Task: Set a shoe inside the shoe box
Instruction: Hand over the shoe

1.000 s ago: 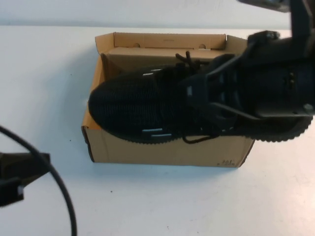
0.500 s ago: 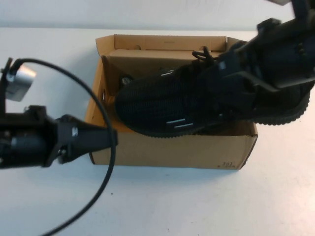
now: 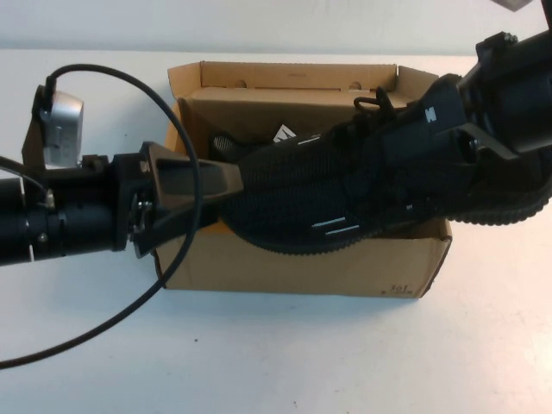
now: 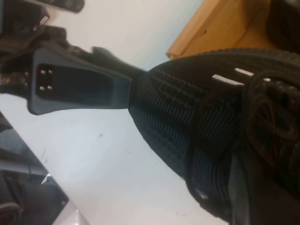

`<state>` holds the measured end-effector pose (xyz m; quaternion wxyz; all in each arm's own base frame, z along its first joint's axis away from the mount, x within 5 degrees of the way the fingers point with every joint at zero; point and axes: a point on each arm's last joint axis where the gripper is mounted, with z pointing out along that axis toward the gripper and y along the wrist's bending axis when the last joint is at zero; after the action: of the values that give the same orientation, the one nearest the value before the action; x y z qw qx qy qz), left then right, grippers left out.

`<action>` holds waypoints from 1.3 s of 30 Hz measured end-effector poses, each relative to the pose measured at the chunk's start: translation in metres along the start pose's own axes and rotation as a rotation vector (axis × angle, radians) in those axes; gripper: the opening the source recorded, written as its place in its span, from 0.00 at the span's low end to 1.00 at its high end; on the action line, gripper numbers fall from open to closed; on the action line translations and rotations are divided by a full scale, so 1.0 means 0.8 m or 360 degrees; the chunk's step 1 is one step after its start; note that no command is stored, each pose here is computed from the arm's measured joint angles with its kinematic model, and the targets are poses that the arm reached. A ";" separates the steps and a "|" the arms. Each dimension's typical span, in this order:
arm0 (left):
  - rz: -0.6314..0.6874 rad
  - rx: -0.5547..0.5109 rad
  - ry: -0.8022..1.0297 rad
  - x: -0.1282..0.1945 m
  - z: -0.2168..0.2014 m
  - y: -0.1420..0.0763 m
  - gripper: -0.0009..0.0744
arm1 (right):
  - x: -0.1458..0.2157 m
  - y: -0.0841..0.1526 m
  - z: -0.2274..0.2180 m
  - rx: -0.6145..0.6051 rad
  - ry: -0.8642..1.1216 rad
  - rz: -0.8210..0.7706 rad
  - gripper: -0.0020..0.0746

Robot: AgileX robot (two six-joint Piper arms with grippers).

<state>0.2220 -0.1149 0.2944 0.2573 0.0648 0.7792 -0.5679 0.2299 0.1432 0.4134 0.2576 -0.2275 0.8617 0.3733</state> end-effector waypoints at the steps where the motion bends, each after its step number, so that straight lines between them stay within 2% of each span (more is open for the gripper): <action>1: -0.0008 0.0000 0.0000 0.000 0.000 0.001 0.78 | 0.000 0.001 0.000 -0.0007 0.0001 0.0003 0.02; 3: -0.0037 0.0005 -0.0002 -0.001 0.002 0.003 0.87 | -0.001 0.002 0.000 -0.0033 -0.0007 0.0015 0.02; 5: -0.0057 0.0033 -0.0019 -0.003 0.004 0.004 0.90 | -0.001 0.004 0.000 -0.0058 -0.0015 0.0028 0.02; 12: -0.0051 0.0203 0.0042 -0.002 0.008 0.001 0.90 | -0.004 0.007 0.004 -0.0143 -0.0026 0.0050 0.02; 20: -0.0028 0.0230 0.0050 -0.005 0.009 -0.002 0.90 | -0.010 -0.003 0.025 -0.0225 0.0013 0.0135 0.02; 22: -0.0024 0.0225 0.0044 -0.006 0.009 -0.002 0.86 | -0.011 -0.005 0.029 -0.0257 0.0030 0.0133 0.02; 28: -0.0008 0.0193 0.0026 -0.008 0.010 0.001 0.51 | -0.017 -0.007 0.033 -0.0275 -0.0030 0.0163 0.02; 35: -0.0005 0.0185 0.0017 -0.009 0.010 0.002 0.41 | -0.020 -0.007 0.033 -0.0286 -0.0078 0.0170 0.02; 38: 0.0007 0.0169 0.0007 -0.009 0.010 0.003 0.26 | -0.020 -0.006 0.033 -0.0289 -0.0072 0.0131 0.02; 39: 0.0023 0.0169 0.0006 -0.009 0.010 0.003 0.25 | -0.019 -0.006 0.034 -0.0293 -0.0061 0.0122 0.02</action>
<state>0.2319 -0.1202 0.2943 0.2561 0.0850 0.7479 -0.6066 0.2519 0.1639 0.4040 0.2375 -0.2098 0.8267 0.4650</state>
